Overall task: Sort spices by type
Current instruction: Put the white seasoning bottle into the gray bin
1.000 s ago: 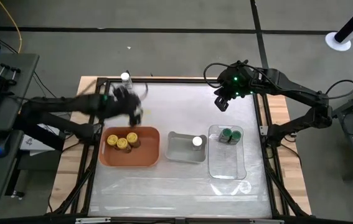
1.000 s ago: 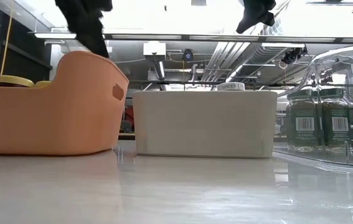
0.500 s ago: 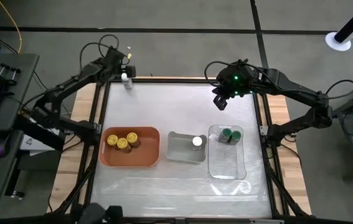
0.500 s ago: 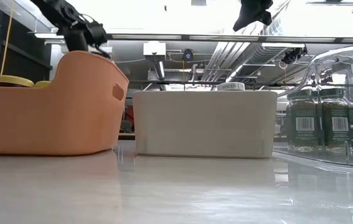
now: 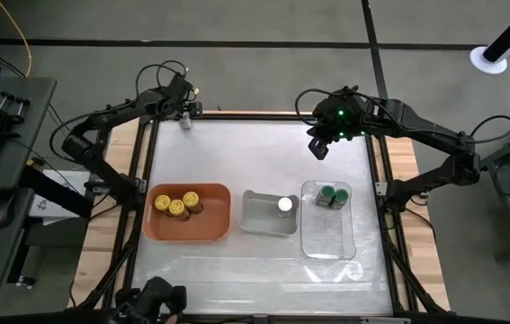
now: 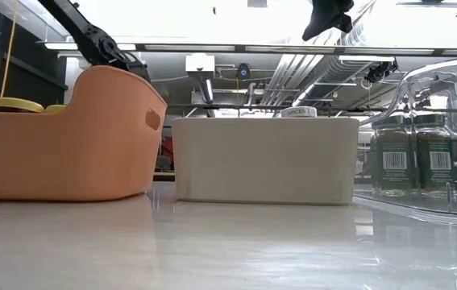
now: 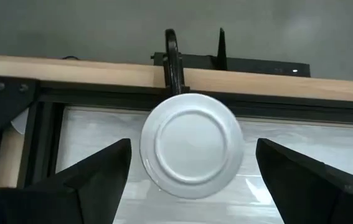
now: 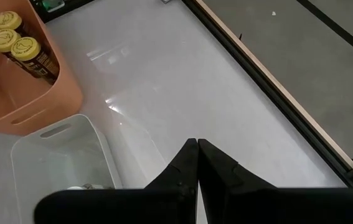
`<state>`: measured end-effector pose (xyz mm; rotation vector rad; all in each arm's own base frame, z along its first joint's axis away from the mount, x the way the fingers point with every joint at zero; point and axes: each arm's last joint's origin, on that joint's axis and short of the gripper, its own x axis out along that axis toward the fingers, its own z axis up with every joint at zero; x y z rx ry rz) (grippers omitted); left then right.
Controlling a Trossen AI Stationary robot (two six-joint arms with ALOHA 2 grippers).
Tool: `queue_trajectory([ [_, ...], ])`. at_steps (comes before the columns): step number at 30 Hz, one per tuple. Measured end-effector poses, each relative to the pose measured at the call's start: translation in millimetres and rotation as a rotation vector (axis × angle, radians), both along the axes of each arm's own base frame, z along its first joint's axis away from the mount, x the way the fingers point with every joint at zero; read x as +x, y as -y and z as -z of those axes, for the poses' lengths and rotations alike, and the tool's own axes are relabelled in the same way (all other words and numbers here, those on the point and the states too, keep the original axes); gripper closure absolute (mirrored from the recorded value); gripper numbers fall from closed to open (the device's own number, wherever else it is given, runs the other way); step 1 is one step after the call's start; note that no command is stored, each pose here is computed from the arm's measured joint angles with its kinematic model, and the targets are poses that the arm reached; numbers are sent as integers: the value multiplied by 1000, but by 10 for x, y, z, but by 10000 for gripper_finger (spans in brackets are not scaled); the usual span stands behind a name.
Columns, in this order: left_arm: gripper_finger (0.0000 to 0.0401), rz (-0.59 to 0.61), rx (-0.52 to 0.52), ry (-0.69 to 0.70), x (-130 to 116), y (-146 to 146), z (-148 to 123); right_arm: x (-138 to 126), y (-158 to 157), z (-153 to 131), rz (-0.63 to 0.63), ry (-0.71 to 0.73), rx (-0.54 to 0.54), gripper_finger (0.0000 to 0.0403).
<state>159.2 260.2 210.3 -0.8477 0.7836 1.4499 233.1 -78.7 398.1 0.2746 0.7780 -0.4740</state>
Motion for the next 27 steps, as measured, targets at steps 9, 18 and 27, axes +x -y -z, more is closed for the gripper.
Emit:
queue_trajectory([
  [9, 83, -9, -62, -37, 45, -69, 232, -1, 0, 1, 0, -2, 0, 403],
  [18, 247, 11, -17, -13, 143, -86, 247, -6, -2, 6, 1, -9, 3, 403],
  [27, 246, 419, 102, 262, 737, 183, -7, -11, -4, 11, -1, -17, 4, 403],
])
